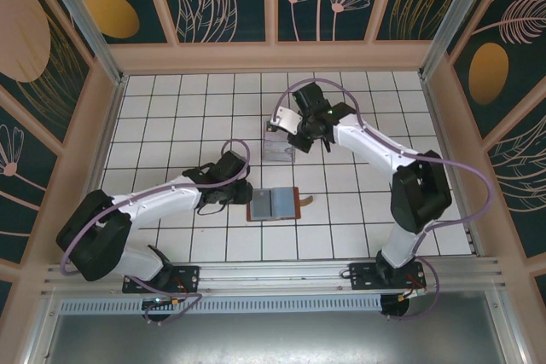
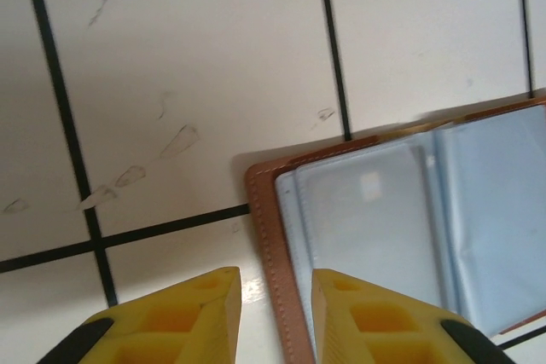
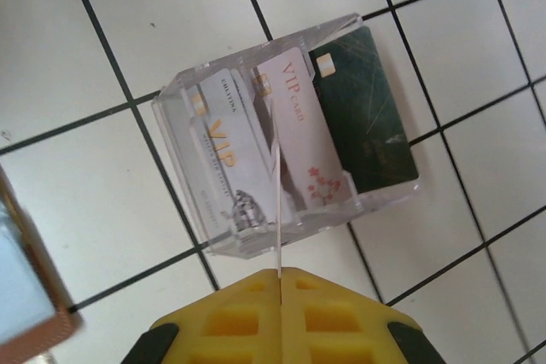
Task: Take the credit cards out of the card holder
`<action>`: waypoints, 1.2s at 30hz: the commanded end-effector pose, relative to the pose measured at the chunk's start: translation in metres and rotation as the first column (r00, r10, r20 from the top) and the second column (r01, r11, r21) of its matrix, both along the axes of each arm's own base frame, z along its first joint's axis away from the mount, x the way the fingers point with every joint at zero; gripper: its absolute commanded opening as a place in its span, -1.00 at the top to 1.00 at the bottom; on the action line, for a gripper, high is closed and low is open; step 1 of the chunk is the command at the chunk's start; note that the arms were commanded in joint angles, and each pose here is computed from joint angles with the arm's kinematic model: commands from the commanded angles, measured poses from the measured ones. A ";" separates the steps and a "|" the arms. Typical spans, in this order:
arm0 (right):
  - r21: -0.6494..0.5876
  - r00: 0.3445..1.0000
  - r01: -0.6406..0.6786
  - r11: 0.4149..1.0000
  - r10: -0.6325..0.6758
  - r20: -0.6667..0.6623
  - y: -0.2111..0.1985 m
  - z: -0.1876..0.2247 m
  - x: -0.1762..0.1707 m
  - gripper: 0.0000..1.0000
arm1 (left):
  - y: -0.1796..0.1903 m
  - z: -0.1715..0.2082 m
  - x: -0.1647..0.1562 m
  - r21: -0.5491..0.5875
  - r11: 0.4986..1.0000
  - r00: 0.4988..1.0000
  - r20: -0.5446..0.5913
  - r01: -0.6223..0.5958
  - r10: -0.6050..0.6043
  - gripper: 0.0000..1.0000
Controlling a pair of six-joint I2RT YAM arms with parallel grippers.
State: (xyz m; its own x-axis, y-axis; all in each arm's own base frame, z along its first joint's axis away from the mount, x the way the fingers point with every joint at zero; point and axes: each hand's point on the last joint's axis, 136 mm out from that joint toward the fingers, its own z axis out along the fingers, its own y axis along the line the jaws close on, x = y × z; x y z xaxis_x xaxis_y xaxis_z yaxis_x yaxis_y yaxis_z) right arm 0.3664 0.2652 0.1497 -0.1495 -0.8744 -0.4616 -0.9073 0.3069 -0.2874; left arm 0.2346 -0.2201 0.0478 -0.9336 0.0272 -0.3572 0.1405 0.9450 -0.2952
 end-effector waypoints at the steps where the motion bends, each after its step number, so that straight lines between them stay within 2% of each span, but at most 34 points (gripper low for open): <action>1: -0.077 0.988 -0.150 0.986 0.147 -0.047 -0.003 -0.005 -0.004 1.00 | 0.012 -0.001 -0.003 0.008 0.999 0.999 -0.001 -0.040 0.040 0.40; 7: -0.090 0.972 -0.224 0.971 0.215 -0.095 0.005 -0.007 0.008 1.00 | 0.021 -0.001 -0.004 0.010 0.998 0.998 -0.001 -0.064 0.064 0.40; 17: -0.128 0.961 -0.260 0.957 0.243 -0.135 0.017 -0.020 0.035 1.00 | 0.025 -0.004 -0.006 0.010 0.997 0.997 -0.013 -0.082 0.082 0.39; 29: -0.137 0.936 -0.295 0.946 0.257 -0.242 0.028 -0.051 0.033 1.00 | 0.024 -0.007 -0.008 0.005 0.997 0.996 -0.032 -0.081 0.081 0.39; 36: -0.156 0.938 -0.289 0.945 0.246 -0.245 0.035 -0.065 0.040 0.99 | 0.025 -0.008 -0.010 0.002 0.996 0.996 -0.036 -0.086 0.086 0.39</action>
